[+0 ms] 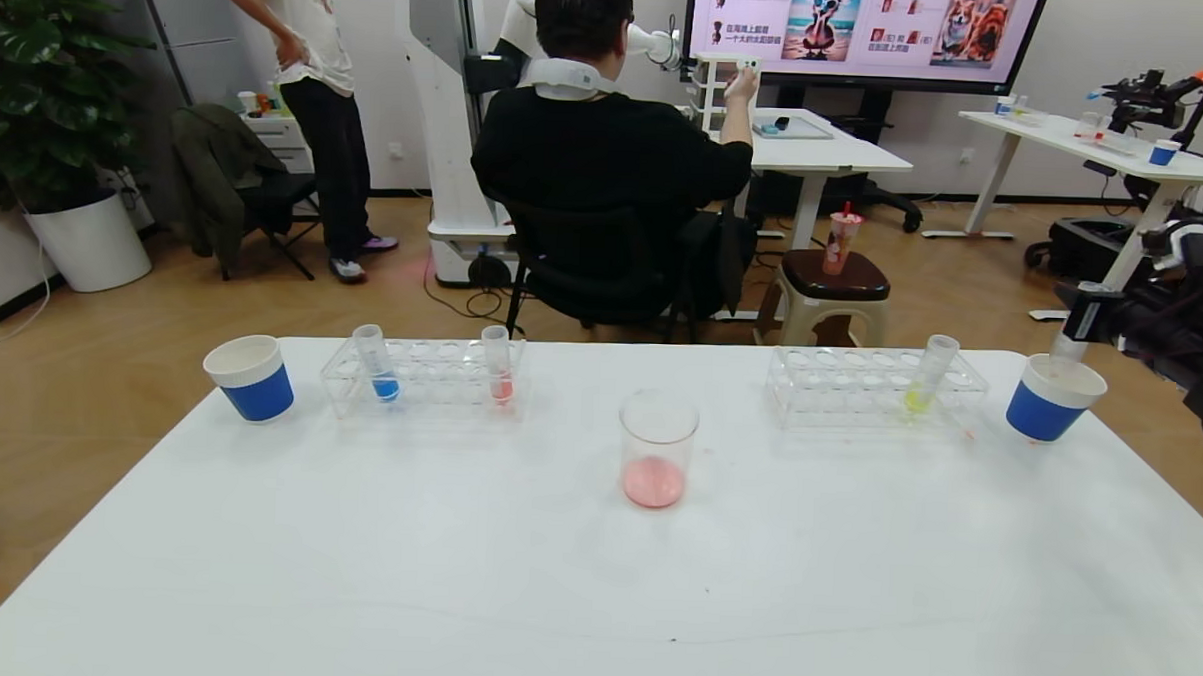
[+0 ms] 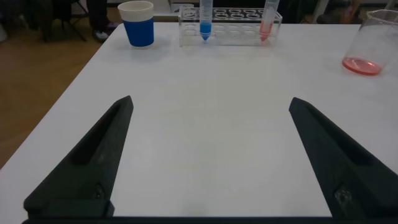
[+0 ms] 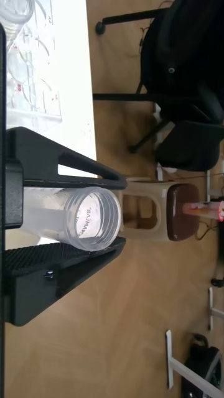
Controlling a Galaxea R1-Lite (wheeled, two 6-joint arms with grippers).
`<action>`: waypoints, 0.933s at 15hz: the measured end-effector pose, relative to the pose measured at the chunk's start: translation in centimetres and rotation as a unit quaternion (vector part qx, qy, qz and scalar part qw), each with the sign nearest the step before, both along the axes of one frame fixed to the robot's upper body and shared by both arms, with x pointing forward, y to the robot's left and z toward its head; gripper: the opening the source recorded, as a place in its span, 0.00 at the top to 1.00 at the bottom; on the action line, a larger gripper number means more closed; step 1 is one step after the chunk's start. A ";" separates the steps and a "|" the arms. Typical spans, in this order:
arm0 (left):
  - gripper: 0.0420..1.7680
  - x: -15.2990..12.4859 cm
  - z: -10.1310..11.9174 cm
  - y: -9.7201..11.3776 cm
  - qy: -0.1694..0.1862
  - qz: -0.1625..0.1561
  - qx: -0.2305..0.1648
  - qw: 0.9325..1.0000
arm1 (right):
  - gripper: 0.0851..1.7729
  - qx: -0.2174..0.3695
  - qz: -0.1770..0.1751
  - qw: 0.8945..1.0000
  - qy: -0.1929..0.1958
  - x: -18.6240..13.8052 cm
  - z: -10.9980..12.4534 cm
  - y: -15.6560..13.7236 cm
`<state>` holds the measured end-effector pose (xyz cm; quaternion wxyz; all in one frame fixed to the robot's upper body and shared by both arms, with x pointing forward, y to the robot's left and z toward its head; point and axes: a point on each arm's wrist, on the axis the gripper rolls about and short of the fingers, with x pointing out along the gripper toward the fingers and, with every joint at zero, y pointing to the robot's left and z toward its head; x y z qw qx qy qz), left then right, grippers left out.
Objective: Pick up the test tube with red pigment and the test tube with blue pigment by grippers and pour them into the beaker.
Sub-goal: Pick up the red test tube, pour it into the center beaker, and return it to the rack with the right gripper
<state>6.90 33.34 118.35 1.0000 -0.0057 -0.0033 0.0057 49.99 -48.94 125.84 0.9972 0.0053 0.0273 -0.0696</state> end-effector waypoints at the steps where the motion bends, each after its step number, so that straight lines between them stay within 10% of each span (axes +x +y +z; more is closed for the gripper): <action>1: 0.01 0.0 0.0 0.0 0.000 0.000 0.000 1.000 | 0.75 0.001 0.000 1.000 0.004 0.2 -0.5 -0.1; 14: 0.01 0.0 0.0 0.0 0.000 0.000 0.000 1.000 | 0.75 0.004 -0.016 1.000 0.012 -0.5 -3.8 -1.5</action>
